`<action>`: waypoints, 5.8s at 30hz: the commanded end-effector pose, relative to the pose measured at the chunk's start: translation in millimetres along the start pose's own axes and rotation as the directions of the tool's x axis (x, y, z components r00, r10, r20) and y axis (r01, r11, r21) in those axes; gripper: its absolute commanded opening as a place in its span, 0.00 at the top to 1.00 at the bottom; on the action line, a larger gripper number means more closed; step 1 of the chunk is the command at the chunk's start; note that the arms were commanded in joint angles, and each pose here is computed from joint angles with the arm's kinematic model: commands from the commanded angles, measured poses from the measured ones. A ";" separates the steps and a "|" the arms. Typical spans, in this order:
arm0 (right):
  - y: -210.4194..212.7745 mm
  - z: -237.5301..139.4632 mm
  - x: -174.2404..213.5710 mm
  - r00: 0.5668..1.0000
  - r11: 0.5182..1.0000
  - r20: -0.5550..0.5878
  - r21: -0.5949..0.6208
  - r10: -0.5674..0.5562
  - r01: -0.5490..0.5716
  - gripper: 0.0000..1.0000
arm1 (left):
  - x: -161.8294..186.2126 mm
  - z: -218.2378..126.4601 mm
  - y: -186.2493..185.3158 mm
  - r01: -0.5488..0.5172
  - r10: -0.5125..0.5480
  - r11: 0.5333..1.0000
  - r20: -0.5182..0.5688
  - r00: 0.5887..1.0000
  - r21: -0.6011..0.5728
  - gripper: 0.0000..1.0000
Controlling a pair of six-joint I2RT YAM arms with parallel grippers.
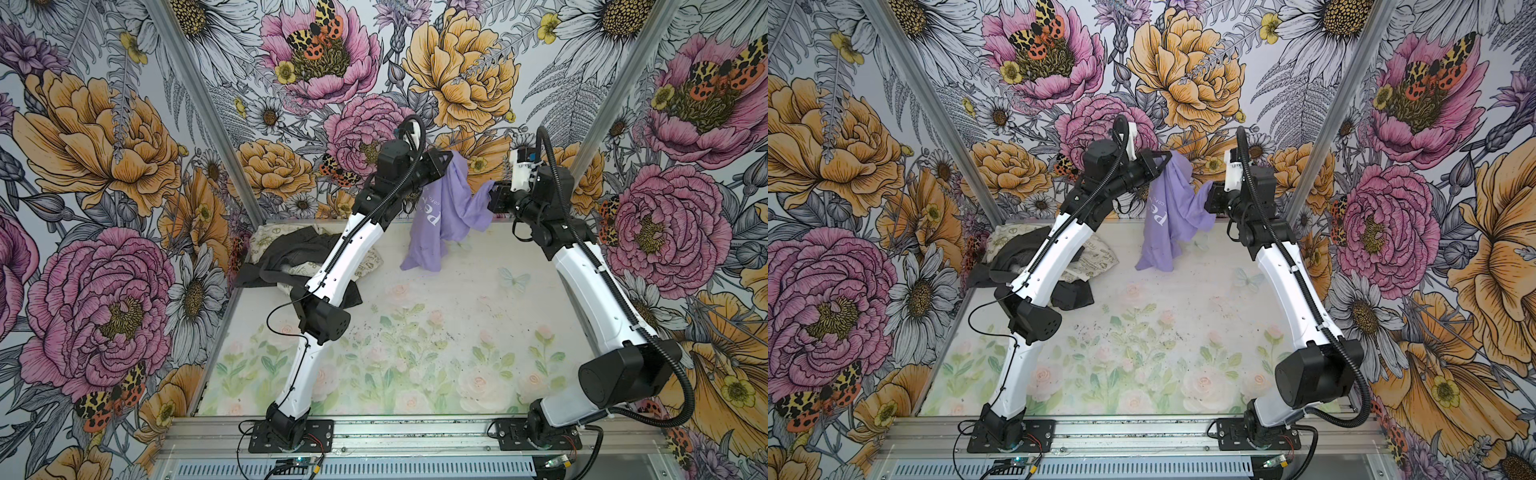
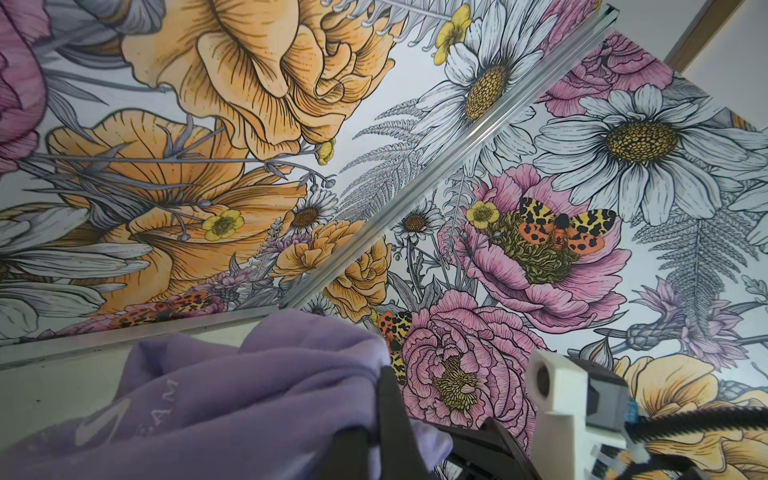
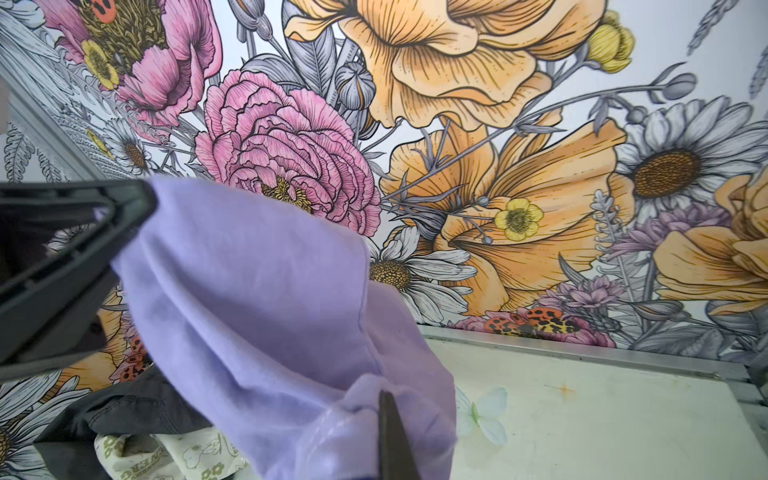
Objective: Pick out a specific cloth from the pile
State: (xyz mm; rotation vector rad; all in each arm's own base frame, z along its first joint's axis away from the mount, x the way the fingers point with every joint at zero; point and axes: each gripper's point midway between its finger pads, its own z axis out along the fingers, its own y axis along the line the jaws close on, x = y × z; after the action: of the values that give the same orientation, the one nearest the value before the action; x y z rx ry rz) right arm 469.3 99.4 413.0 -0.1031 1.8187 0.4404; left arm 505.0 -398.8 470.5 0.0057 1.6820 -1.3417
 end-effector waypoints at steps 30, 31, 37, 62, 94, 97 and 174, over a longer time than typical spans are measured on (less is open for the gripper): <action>-123.3 -54.4 -51.4 0.987 0.951 0.155 0.298 0.041 -0.087 1.00 | 80.5 -98.1 104.7 -0.217 0.094 0.906 -0.329 0.940 -0.362 0.01; -129.8 -57.9 -58.0 0.984 0.944 0.171 0.318 0.039 -0.093 1.00 | 77.6 -102.1 104.8 -0.219 0.097 0.904 -0.323 0.941 -0.368 0.02; -160.0 -84.3 -100.5 0.967 0.891 0.255 0.444 -0.021 -0.098 1.00 | 76.5 -109.7 109.2 -0.235 0.108 0.894 -0.326 0.939 -0.382 0.01; -84.3 6.9 -46.8 0.999 0.990 0.027 0.132 0.041 -0.044 1.00 | 55.2 -122.3 97.3 -0.254 0.148 0.892 -0.290 0.946 -0.375 0.01; -221.2 -11.0 195.4 0.876 0.806 -0.366 0.591 0.315 -0.043 1.00 | 46.7 -149.4 109.3 -0.263 0.156 0.857 -0.265 0.952 -0.442 0.01; -233.5 -22.3 212.5 0.855 0.774 -0.397 0.634 0.334 -0.008 0.98 | 45.1 -153.7 111.7 -0.260 0.152 0.855 -0.262 0.953 -0.449 0.01; -180.1 -38.0 271.1 0.998 0.894 -0.043 0.442 -0.052 0.065 0.00 | 56.6 -409.5 355.8 -0.319 0.517 0.390 -0.081 0.852 -0.864 0.01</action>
State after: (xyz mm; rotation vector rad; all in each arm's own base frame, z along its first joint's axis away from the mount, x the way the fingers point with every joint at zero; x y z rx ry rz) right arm 405.5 -43.9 108.0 0.1930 1.9636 -0.0405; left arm 384.2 31.8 134.0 -0.3245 1.8404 0.0703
